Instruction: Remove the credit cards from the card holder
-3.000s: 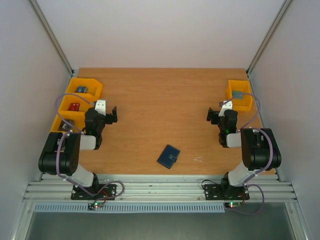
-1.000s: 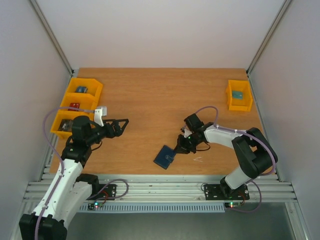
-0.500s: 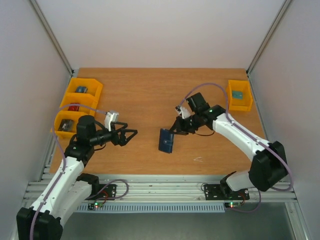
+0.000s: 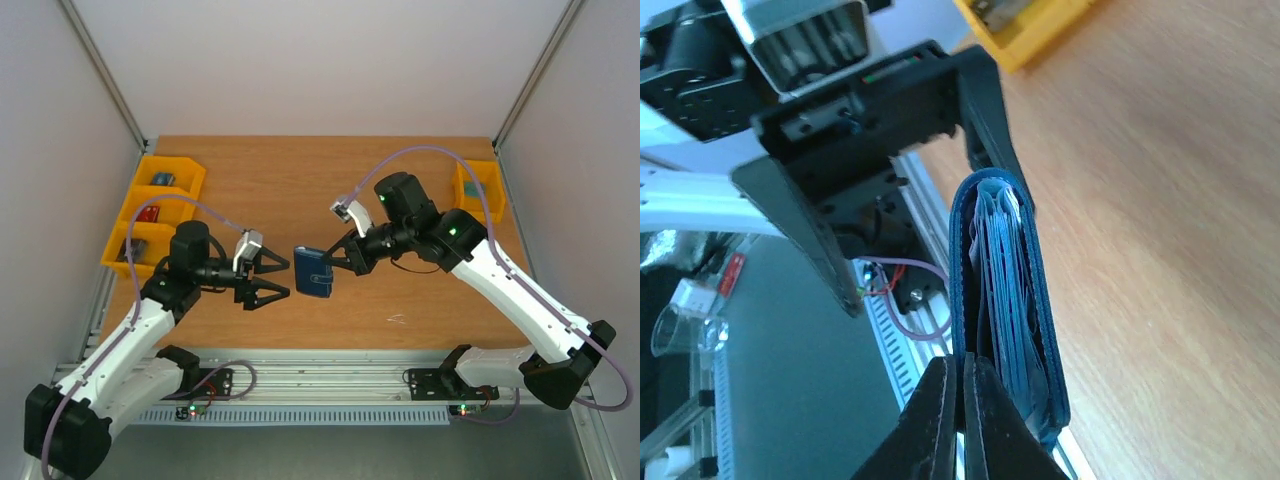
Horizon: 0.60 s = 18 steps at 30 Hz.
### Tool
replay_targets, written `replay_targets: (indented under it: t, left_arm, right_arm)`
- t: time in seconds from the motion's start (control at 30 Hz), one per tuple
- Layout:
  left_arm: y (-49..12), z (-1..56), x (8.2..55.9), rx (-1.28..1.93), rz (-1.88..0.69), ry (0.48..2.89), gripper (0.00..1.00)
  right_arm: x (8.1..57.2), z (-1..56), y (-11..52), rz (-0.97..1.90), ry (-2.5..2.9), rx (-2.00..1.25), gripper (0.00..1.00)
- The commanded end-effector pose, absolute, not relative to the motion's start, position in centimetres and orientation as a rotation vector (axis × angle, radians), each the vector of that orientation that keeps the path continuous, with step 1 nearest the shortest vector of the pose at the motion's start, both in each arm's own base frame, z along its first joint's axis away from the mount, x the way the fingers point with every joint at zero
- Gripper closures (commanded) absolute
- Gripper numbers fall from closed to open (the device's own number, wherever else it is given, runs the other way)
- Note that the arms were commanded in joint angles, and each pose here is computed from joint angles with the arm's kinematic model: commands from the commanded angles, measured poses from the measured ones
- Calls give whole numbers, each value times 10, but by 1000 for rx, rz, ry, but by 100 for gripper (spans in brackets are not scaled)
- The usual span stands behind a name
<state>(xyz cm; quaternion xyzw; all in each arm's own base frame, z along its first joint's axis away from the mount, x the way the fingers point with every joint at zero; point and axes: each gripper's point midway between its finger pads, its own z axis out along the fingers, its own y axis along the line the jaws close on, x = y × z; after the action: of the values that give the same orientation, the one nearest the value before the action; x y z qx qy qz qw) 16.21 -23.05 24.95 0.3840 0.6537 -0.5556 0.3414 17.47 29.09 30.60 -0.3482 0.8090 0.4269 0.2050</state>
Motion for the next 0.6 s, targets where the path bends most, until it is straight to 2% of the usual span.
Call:
replay_targets:
  t: [0.0,0.13,0.27,0.47,0.57]
  left_arm:
    - [-237,274,147,1131,-1474,1535,13]
    - [-240,278,143,1145,-1473,1519,33]
    - [-243,276,143,1153,-1470,1517,48]
    - [-247,276,138,1187,-1481,1497,58]
    - [-248,274,137,1205,-1469,1481,80]
  right_arm:
    - [159,335,305,1247,2091,-1115,99]
    - [158,341,312,1268,2053,-1133,99]
    - [154,348,319,1299,2009,-1154,99]
    - [155,351,322,1307,1985,-1150,99]
    - [156,352,322,1306,1978,-1143,99]
